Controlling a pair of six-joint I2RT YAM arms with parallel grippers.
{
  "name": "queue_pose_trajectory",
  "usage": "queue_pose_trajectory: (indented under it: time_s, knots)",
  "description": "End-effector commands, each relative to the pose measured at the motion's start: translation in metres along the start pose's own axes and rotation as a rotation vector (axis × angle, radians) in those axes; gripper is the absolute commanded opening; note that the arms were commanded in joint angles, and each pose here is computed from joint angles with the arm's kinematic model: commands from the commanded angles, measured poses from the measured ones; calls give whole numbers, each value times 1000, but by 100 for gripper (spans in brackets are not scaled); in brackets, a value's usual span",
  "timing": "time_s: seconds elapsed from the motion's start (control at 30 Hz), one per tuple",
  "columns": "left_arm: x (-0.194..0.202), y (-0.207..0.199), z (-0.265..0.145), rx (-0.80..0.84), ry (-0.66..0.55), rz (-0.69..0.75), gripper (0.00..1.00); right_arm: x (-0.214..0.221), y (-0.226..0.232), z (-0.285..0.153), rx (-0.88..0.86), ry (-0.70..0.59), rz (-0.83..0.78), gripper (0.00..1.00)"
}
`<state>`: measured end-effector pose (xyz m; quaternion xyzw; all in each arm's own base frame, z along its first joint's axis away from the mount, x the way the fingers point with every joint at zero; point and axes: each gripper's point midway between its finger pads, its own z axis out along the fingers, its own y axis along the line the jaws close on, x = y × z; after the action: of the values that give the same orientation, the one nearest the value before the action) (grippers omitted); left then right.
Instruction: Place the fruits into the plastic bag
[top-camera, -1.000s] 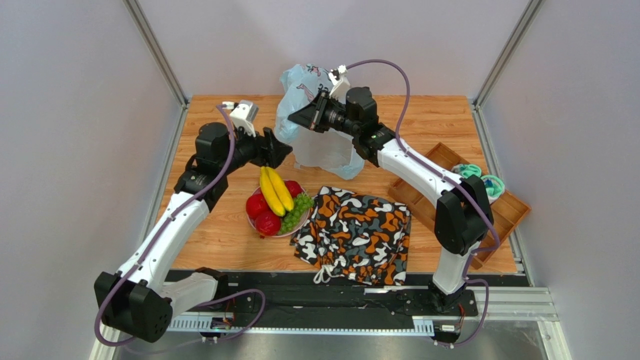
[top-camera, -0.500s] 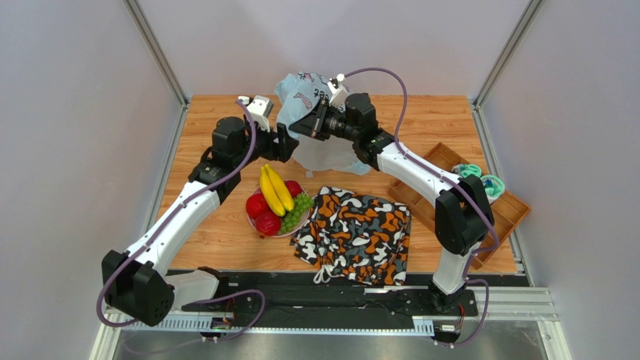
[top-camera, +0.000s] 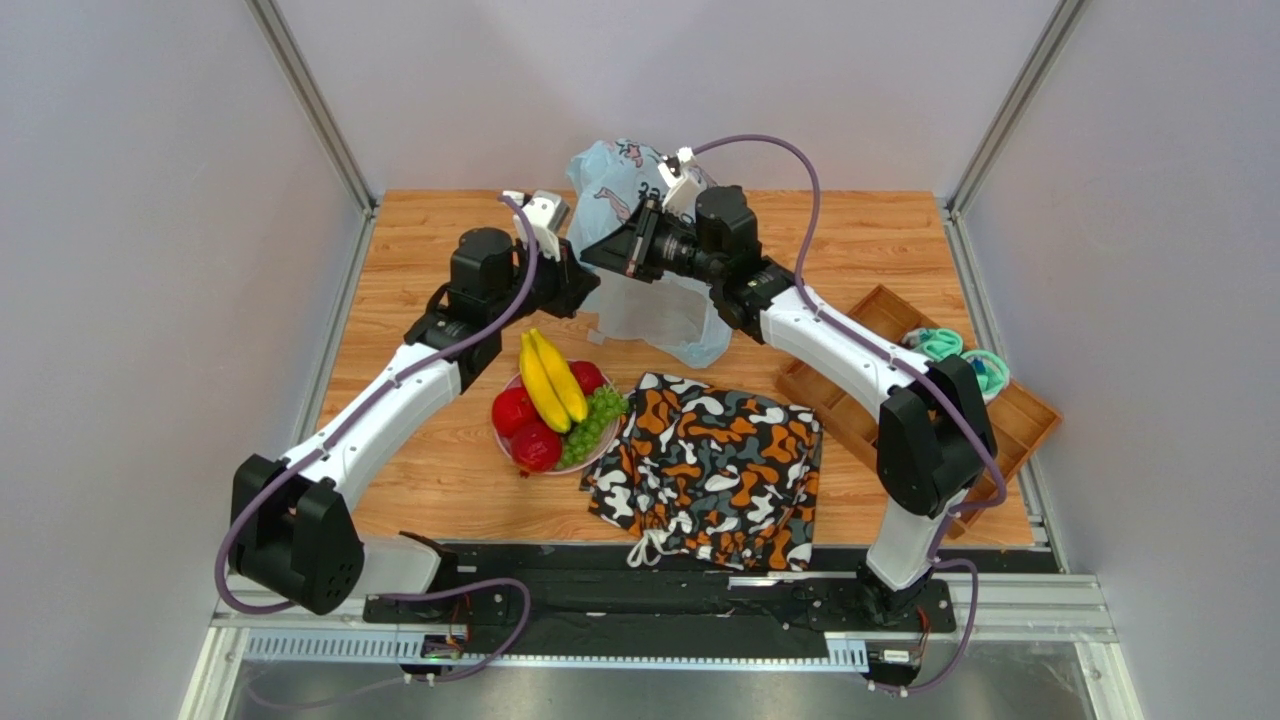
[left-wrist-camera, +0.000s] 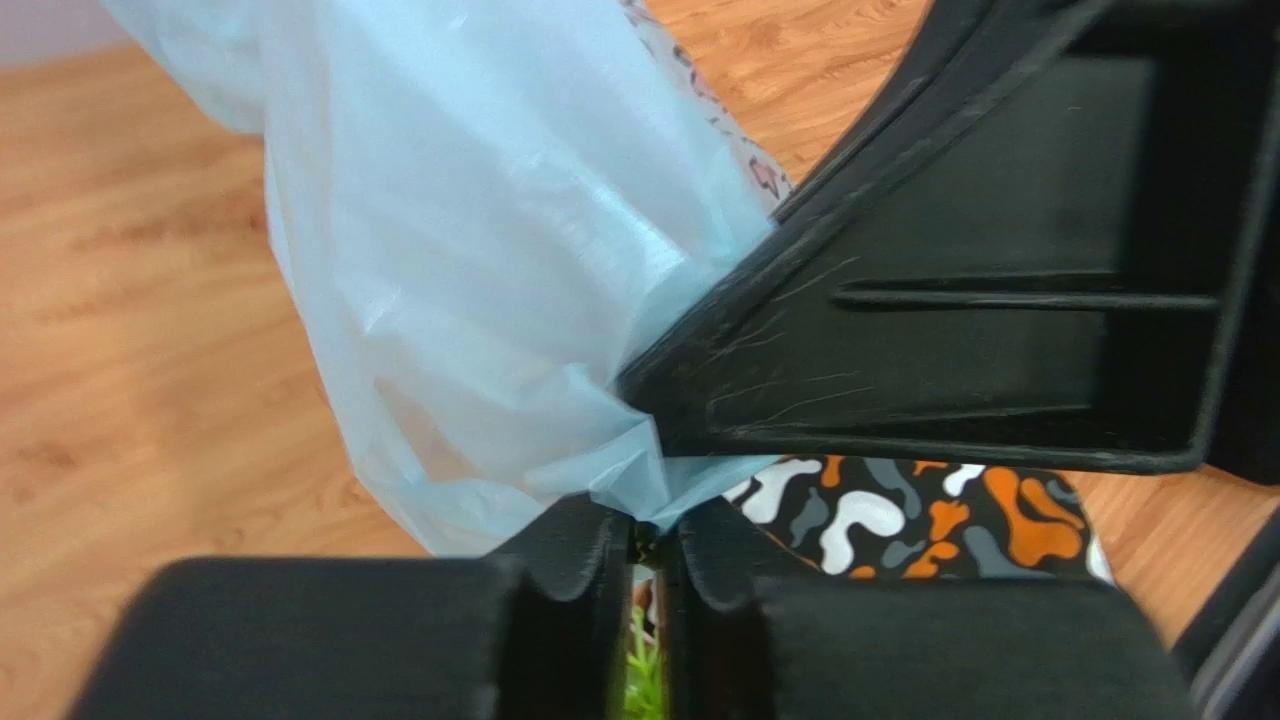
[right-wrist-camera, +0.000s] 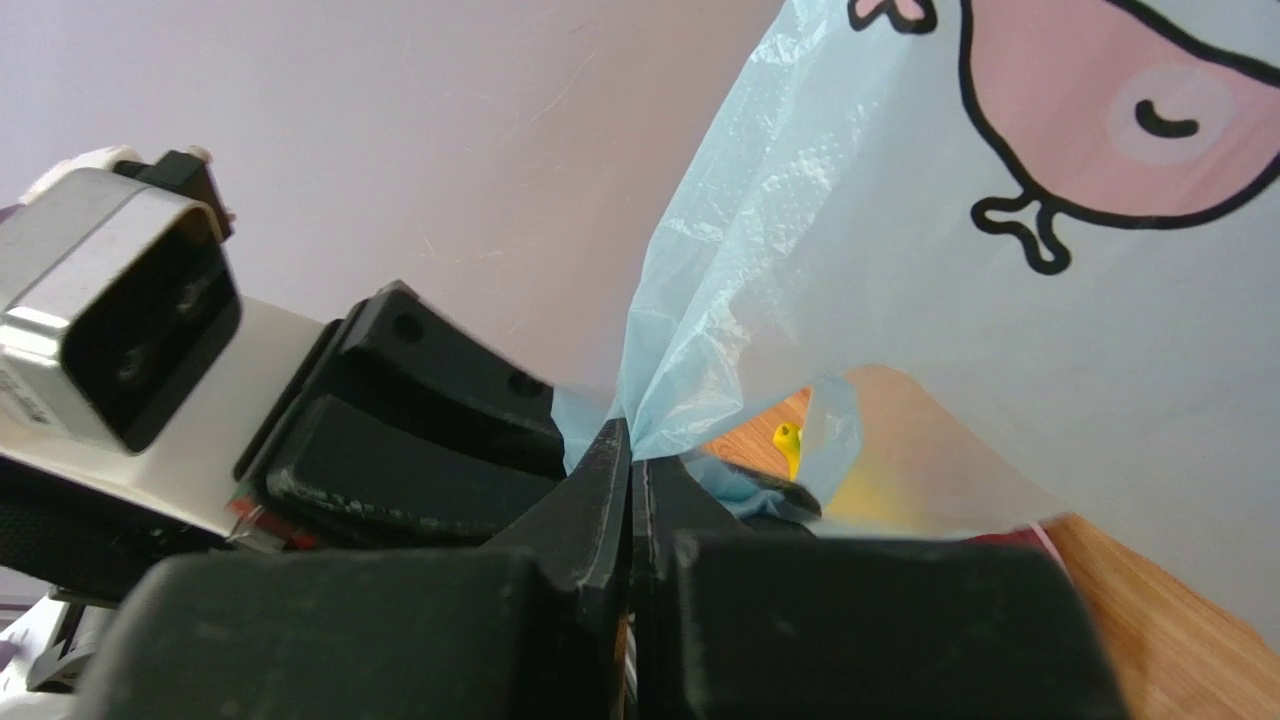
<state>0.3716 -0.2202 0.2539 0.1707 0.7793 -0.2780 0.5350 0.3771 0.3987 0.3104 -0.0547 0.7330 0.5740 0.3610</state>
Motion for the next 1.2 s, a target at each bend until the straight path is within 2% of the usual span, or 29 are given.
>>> queue_pose_trajectory:
  time_s: [0.0,0.03,0.13,0.17,0.27,0.33,0.37,0.47,0.53,0.6,0.73,0.97,1.17]
  knots:
    - [-37,-15,-8,48,-132,24,3,-6,22,-12,-34,-5,-40,6]
    - [-38,-14,-10,36,-139,18,0,-7,19,-14,-24,-5,-42,8]
    - [-40,-9,-17,-7,-145,-5,0,-17,10,-27,6,-27,-46,32]
    - [-45,-8,-18,-20,-149,-13,0,-30,13,-39,7,-59,-54,48]
    - [-46,-8,-18,-31,-109,-33,0,-41,8,-62,28,-82,-110,67]
    - [-39,-6,-16,-33,-60,-56,0,-40,5,-85,106,-79,-153,71]
    - [-43,-9,-17,-16,-60,-68,0,-40,-2,-94,158,-80,-239,74]
    - [-44,-11,-18,6,-45,-95,0,-32,-37,-130,375,-92,-314,82]
    - [-45,-12,-19,14,-40,-103,0,-29,-61,-153,523,-110,-336,83]
    - [-47,-16,-20,33,-37,-110,0,-16,-93,-171,668,-73,-348,84]
    - [-49,-19,-23,46,-31,-115,0,0,-134,-187,840,-3,-340,85]
    - [-52,-18,-30,38,-32,-101,0,4,-166,-183,929,35,-315,86]
    - [-55,-20,-35,39,-32,-91,0,5,-184,-171,935,56,-286,85]
